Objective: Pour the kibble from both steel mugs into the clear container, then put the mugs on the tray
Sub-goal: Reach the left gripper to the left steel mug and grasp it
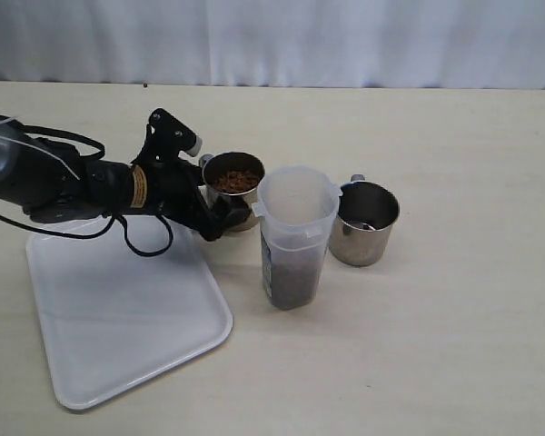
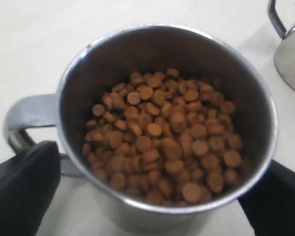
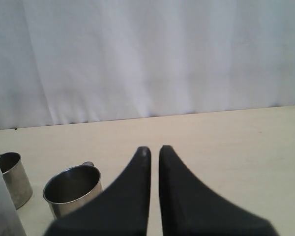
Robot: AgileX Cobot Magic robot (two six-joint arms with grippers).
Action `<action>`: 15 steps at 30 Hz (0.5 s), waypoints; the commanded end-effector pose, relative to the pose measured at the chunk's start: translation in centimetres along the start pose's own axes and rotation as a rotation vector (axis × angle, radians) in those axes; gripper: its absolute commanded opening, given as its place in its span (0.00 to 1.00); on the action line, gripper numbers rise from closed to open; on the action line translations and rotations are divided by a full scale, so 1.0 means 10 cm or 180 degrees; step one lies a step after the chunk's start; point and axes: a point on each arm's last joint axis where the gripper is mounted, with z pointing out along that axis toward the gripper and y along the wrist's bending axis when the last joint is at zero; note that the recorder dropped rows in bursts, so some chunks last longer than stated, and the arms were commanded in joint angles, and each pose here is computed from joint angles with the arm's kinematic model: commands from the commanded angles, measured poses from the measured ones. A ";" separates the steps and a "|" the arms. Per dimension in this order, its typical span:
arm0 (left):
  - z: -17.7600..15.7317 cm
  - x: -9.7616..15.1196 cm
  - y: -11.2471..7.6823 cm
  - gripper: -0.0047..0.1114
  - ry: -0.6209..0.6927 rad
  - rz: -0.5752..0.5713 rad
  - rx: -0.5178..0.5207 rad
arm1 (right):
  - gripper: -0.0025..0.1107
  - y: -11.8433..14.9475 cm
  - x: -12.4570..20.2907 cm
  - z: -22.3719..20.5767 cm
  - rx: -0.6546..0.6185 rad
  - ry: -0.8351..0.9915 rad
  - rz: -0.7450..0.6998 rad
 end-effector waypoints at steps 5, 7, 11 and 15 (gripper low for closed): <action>0.23 0.00 0.04 0.90 -0.0152 0.0039 0.0164 | 0.06 0.00 0.01 0.00 -0.0009 0.0009 -0.0005; 0.25 -0.03 0.05 0.90 -0.0199 0.0092 0.0173 | 0.06 0.00 0.01 0.00 -0.0009 0.0009 -0.0005; 0.25 -0.03 0.07 0.73 -0.0166 0.0126 0.0127 | 0.06 0.00 0.01 0.00 -0.0009 0.0009 -0.0005; 0.22 -0.04 0.11 0.15 -0.0088 0.0111 0.0011 | 0.06 0.00 0.01 0.00 -0.0009 0.0009 -0.0005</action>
